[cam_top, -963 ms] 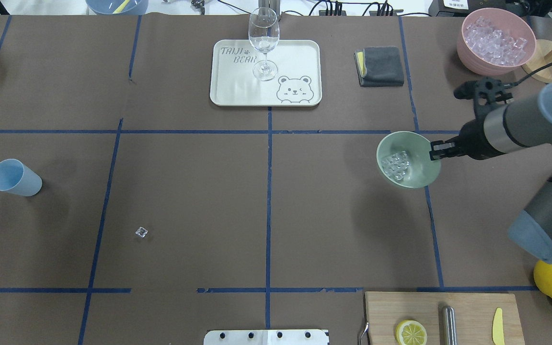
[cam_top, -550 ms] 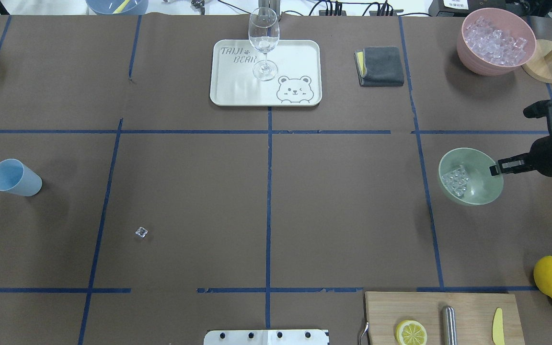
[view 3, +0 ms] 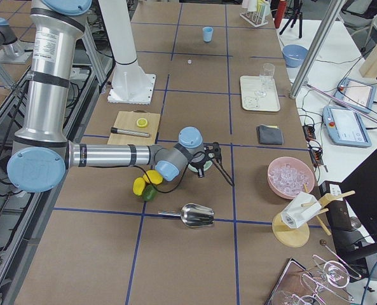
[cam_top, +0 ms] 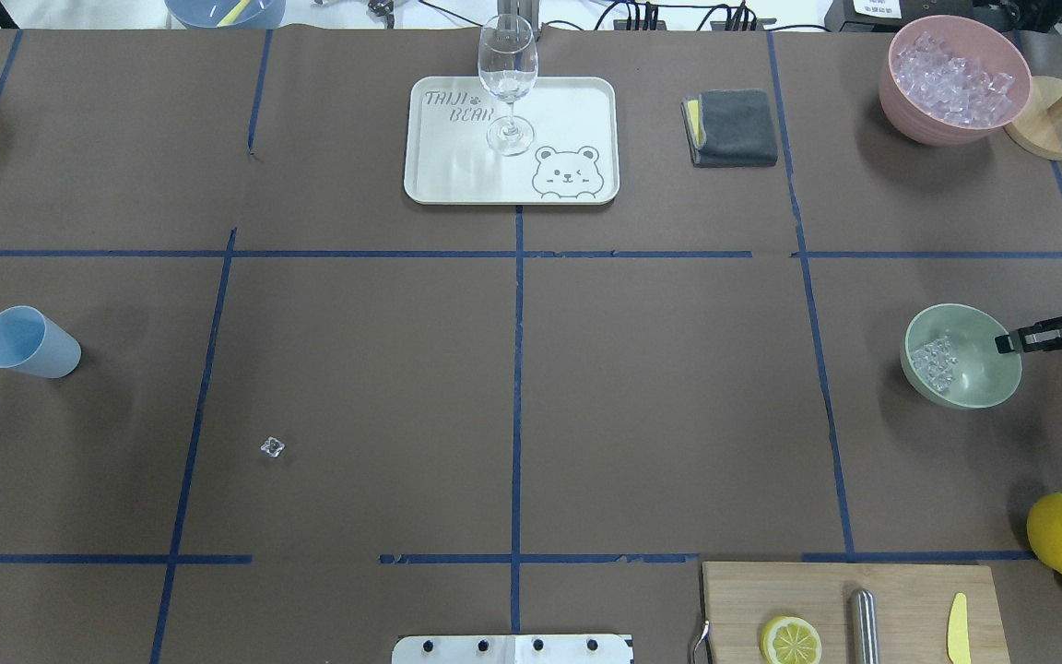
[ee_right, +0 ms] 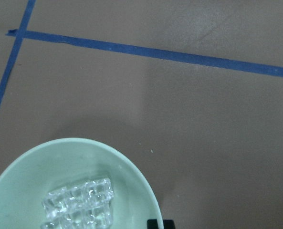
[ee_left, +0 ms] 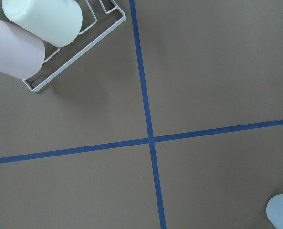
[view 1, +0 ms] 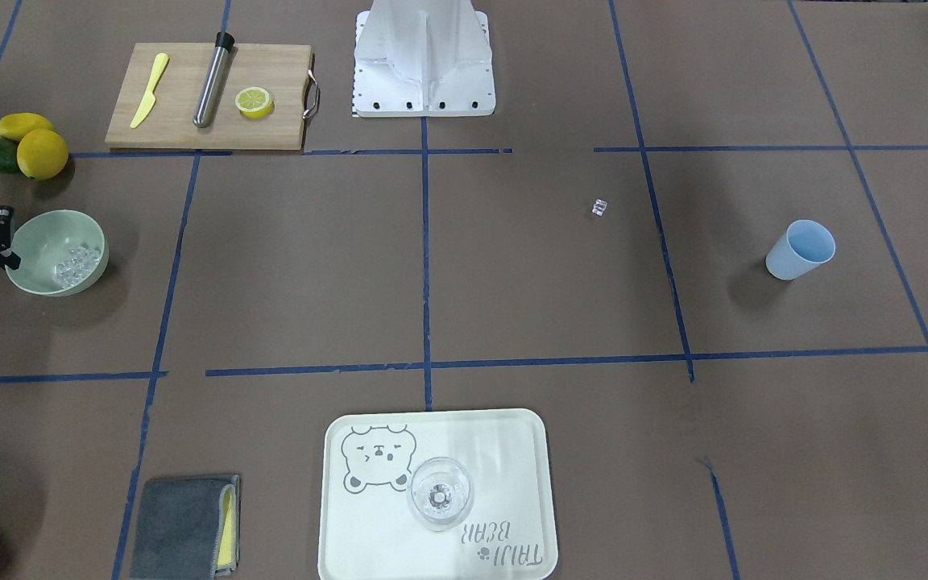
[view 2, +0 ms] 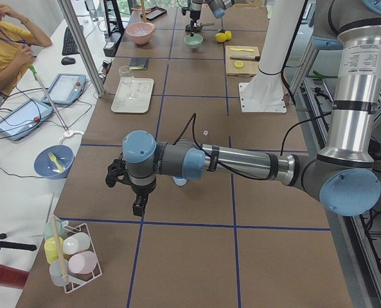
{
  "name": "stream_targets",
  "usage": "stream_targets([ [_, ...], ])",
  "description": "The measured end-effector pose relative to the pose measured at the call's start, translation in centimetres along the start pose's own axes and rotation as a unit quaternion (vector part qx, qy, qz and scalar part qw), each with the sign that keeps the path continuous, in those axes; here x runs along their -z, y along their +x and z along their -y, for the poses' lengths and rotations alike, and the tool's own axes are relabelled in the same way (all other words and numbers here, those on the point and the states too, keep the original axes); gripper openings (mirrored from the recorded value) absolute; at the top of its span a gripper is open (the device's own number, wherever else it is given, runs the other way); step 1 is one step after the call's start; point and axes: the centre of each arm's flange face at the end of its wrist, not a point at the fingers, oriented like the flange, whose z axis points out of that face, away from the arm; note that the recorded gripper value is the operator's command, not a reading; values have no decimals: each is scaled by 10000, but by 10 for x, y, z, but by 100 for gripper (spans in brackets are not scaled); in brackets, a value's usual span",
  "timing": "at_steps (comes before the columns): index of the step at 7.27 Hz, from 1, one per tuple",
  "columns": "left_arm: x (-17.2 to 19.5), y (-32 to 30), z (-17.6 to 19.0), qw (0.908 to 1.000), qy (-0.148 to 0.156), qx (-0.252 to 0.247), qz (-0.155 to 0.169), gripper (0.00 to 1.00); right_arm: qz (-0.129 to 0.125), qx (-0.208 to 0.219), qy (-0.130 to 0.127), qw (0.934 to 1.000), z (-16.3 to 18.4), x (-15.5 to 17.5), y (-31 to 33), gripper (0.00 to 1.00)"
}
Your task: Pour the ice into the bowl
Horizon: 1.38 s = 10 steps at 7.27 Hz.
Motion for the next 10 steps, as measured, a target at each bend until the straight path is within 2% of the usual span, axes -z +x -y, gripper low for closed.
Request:
stream_targets([
  [1,0,0,0,10000,-1,-1,0,100,-8,-3,-12,10000,-2,-4,5,41],
  [2,0,0,0,10000,-3,-2,0,100,-9,-2,-18,10000,-2,-6,6,99],
  [5,0,0,0,10000,-2,-5,0,100,6,-40,111,9999,8,4,7,100],
  [7,0,0,0,10000,2,-11,-5,100,-168,-133,180,9996,16,23,27,100],
  [8,0,0,0,10000,4,-16,-6,100,-437,5,120,9990,23,40,49,100],
  [10,0,0,0,10000,2,-17,-3,100,-1052,393,-248,9934,50,109,97,100],
])
